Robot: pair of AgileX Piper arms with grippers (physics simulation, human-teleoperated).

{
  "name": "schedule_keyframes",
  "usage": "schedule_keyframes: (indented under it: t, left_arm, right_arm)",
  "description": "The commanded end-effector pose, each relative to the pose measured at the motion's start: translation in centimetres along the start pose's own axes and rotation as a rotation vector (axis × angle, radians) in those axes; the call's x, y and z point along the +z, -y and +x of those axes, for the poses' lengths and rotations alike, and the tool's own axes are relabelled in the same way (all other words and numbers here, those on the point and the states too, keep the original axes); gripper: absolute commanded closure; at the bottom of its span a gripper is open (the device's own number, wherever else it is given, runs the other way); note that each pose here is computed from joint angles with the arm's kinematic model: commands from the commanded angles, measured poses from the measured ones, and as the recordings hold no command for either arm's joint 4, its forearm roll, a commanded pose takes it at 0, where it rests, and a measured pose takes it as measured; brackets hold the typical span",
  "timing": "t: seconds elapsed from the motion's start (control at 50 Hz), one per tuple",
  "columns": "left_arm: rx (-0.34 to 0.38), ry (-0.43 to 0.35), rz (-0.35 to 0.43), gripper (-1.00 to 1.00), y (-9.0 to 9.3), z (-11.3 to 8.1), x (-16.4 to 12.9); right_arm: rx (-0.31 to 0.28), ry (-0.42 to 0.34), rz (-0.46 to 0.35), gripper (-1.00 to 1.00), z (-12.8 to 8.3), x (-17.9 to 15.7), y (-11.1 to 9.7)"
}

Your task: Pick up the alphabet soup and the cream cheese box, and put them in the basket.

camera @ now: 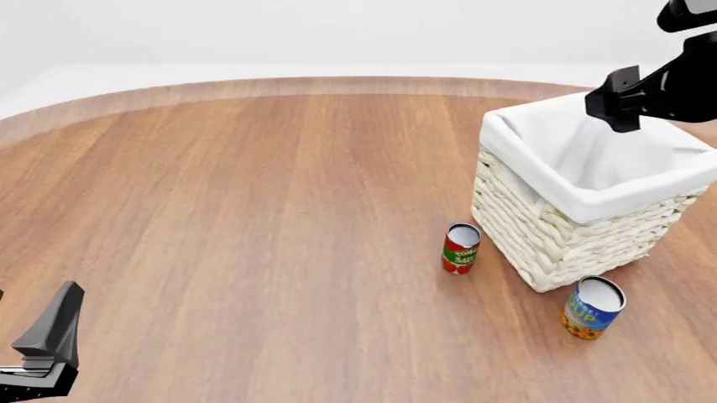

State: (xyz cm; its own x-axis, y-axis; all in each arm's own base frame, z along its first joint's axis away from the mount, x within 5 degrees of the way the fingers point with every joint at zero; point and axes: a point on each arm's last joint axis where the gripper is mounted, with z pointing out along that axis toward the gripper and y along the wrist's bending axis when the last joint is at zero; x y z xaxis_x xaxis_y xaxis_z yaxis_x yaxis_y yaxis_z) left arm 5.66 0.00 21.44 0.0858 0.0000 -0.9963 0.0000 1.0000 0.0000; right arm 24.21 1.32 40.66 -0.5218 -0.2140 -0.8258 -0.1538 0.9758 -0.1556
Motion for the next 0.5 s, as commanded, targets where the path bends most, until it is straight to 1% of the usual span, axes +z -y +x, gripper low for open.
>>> schedule_keyframes:
  t: [0.02, 0.16, 0.22, 0.36, 0.5]
  left_arm:
    - [0.0, 0.0, 0.0, -1.0, 0.0, 0.0, 0.0]
    - [0.0, 0.0, 0.0, -1.0, 0.0, 0.0, 0.0]
    - [0.0, 0.0, 0.0, -1.0, 0.0, 0.0, 0.0]
    - [0.0, 0.0, 0.0, -1.0, 0.0, 0.0, 0.0]
    - [0.0, 0.0, 0.0, -1.0, 0.0, 0.0, 0.0]
  right_arm:
    - [-0.004, -0.001, -0.002, -1.0, 0.1, -0.4, -0.1]
    - [-0.004, -0.001, -0.002, -1.0, 0.1, -0.4, -0.1]
    - [-0.025, 0.003, 0.001, -1.0, 0.1, -0.6, 0.0]
    - [-0.02, 0.003, 0.01, -1.0, 0.3, -1.2, 0.2]
    - [-0.015, 0.011, 0.006, -1.0, 0.8, -1.9, -0.1]
